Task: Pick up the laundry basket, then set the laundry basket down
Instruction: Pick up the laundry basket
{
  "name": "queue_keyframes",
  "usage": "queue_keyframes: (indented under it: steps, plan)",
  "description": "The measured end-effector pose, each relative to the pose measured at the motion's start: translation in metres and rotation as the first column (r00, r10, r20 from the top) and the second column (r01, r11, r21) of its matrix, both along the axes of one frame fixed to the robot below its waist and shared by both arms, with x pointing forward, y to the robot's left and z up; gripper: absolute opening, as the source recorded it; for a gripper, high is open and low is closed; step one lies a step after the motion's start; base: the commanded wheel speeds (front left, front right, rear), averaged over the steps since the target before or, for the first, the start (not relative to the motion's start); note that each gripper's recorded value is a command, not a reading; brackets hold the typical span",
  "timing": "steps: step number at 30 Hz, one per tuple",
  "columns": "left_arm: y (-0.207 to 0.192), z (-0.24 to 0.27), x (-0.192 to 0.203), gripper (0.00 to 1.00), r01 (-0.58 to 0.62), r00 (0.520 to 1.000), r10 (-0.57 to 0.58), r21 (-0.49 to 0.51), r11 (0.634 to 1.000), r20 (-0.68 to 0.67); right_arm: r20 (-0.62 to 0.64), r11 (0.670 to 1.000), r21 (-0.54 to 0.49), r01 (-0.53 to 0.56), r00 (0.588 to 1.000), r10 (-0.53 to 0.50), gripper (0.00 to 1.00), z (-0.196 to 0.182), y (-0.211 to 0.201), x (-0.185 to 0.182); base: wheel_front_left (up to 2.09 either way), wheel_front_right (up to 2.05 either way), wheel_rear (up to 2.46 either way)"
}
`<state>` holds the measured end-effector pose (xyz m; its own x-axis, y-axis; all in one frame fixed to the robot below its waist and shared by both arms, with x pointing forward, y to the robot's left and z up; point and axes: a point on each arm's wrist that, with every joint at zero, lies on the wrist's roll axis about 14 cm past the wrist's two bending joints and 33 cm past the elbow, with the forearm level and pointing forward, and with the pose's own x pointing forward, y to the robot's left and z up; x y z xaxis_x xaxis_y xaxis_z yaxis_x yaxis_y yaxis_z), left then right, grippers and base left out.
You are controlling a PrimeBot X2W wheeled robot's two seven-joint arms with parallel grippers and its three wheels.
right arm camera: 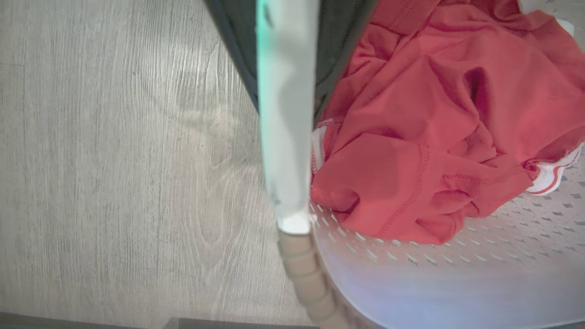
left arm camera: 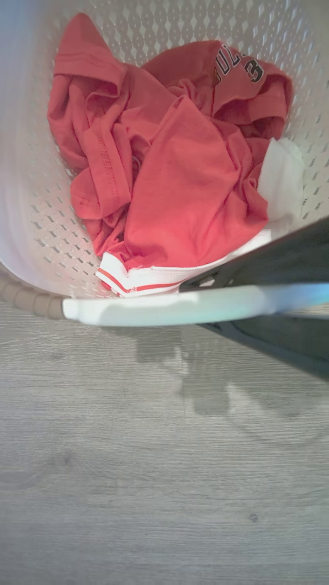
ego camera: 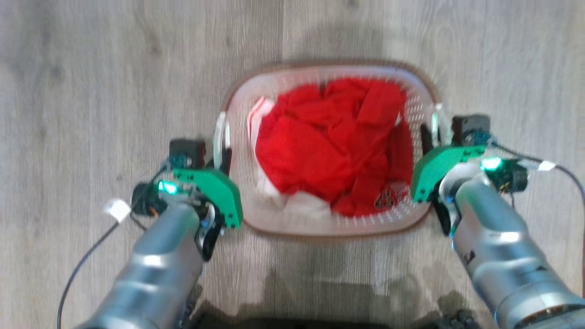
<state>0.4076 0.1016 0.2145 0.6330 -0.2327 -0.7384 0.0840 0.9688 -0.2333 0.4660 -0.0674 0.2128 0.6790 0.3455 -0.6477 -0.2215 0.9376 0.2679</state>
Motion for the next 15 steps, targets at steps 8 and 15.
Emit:
queue_keyframes:
  steps: [8,15]
  plan:
    - [0.005,0.019,-0.053,0.0,-0.012,0.999,0.012,0.005,1.0,-0.044,-0.039,0.999,0.007,-0.046,0.998,0.046,0.0,0.029,0.008,-0.045,0.0,0.0,0.0]
    - [0.004,0.037,-0.088,0.0,-0.009,0.998,0.009,-0.001,1.0,-0.062,-0.099,0.999,0.011,-0.052,0.994,0.052,0.0,0.05,0.007,-0.089,0.0,0.0,0.0]
